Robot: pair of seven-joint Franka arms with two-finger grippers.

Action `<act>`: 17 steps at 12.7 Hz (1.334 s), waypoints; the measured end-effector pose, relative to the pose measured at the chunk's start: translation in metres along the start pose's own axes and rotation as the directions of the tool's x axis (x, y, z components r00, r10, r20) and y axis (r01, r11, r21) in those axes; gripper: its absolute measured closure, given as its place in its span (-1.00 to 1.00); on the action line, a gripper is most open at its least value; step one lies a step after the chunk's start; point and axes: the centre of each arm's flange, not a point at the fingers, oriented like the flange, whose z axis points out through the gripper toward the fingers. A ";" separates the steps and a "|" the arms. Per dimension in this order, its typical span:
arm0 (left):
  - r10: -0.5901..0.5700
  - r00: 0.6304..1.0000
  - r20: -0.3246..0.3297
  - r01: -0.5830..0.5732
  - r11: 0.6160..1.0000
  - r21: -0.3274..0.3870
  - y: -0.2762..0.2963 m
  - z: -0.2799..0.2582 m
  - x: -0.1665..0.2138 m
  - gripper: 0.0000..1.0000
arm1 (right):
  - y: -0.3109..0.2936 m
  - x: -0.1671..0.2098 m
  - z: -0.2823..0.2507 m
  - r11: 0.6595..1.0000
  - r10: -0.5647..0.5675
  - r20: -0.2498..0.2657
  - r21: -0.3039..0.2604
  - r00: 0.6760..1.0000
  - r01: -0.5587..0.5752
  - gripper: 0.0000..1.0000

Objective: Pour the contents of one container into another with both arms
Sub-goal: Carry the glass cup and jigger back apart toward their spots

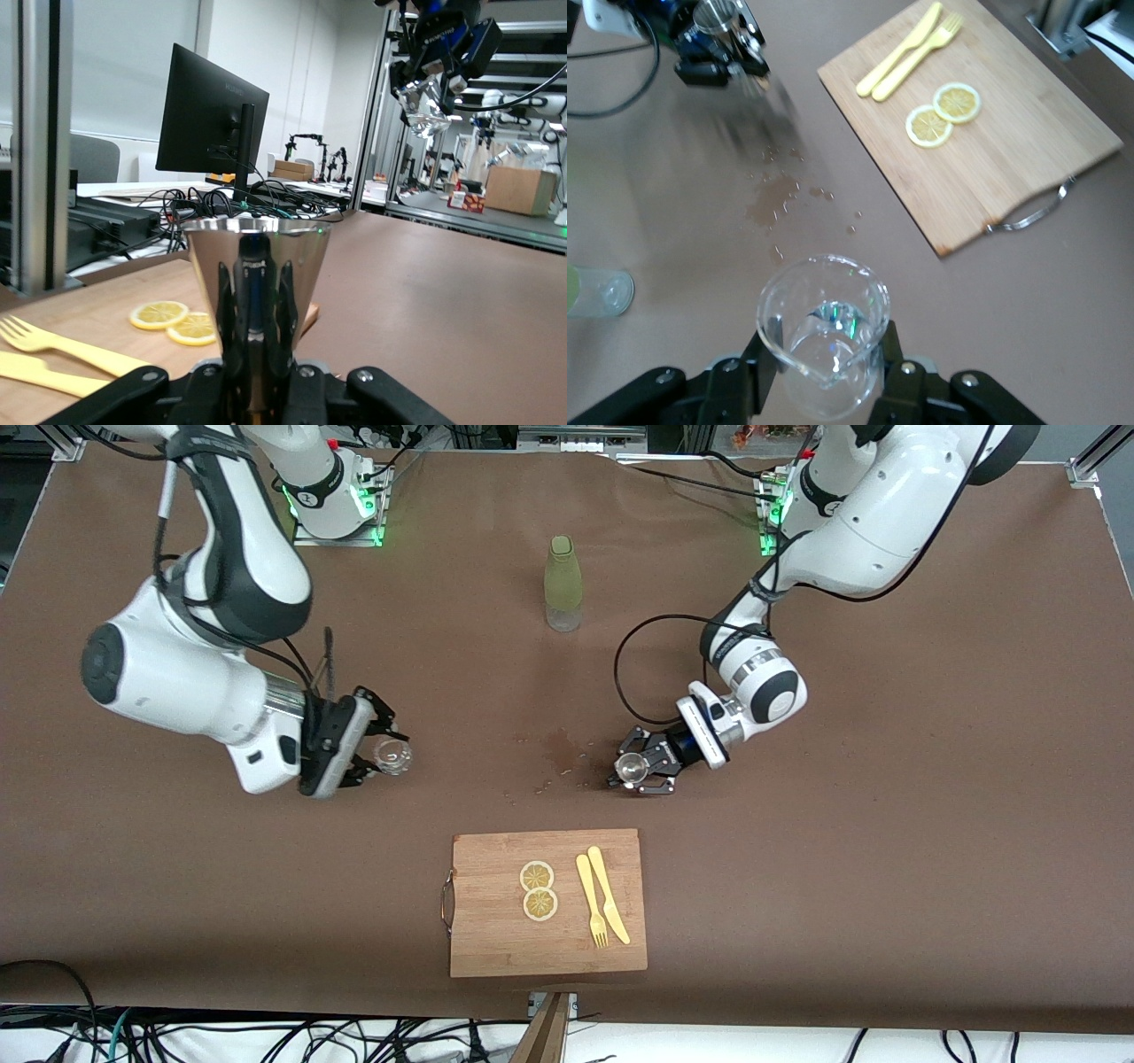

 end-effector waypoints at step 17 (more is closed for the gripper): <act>0.198 0.980 -0.031 -0.198 0.925 -0.324 -0.121 -0.176 0.017 0.82 | 0.094 -0.377 0.064 0.995 -0.084 -0.391 0.024 0.917 0.101 0.02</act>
